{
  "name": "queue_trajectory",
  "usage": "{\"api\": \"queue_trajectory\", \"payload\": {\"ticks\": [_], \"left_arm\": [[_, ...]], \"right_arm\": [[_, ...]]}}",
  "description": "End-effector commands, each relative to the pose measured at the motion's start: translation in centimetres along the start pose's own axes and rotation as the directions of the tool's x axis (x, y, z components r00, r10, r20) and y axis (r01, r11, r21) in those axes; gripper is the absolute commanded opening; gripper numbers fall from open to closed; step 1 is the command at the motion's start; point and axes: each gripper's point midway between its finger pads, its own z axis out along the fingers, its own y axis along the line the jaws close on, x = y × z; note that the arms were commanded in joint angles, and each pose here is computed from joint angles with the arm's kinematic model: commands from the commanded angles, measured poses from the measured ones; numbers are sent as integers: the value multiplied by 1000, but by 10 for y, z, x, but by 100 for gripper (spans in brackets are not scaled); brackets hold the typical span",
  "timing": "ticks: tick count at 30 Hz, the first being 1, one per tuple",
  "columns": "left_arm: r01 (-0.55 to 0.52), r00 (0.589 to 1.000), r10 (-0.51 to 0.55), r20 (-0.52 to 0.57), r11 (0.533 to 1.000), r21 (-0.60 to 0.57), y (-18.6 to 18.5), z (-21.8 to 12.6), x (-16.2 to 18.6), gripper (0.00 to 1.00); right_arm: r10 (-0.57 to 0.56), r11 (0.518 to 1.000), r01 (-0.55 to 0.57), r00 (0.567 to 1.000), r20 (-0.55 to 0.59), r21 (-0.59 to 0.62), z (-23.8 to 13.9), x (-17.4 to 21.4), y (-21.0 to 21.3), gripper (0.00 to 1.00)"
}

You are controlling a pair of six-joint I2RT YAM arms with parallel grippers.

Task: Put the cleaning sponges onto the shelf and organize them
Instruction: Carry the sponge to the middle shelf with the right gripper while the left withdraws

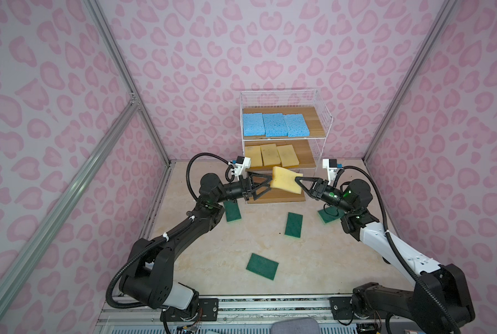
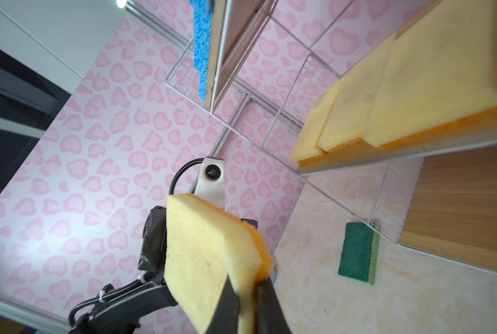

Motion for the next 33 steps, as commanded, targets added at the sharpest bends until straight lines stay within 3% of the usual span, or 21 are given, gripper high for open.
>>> {"api": "queue_trajectory", "payload": {"ticks": [1,4,10,16,20,30,33], "left_arm": [[-100,991,117,59,968,-231,33,-19,-2,98],[-149,978,194,80,911,-385,44,-38,-3,98],[-163,943,296,152,809,-565,60,-74,-2,98],[-158,914,362,183,733,-661,67,-100,2,97],[-151,909,374,183,707,-691,74,-108,6,97],[-152,904,391,172,670,-726,79,-118,13,98],[-152,904,393,171,668,-729,80,-119,15,98]], "right_arm": [[60,981,-76,993,98,178,-16,-3,-39,9],[101,962,-138,981,163,236,-31,-7,-52,8],[180,918,-279,926,331,280,-51,-28,-71,8],[231,871,-414,821,522,266,-70,-53,-85,10],[228,852,-456,766,601,258,-77,-66,-89,9],[222,826,-497,720,657,265,-50,-82,-81,10],[212,809,-524,683,699,266,-46,-78,-79,10]]}}
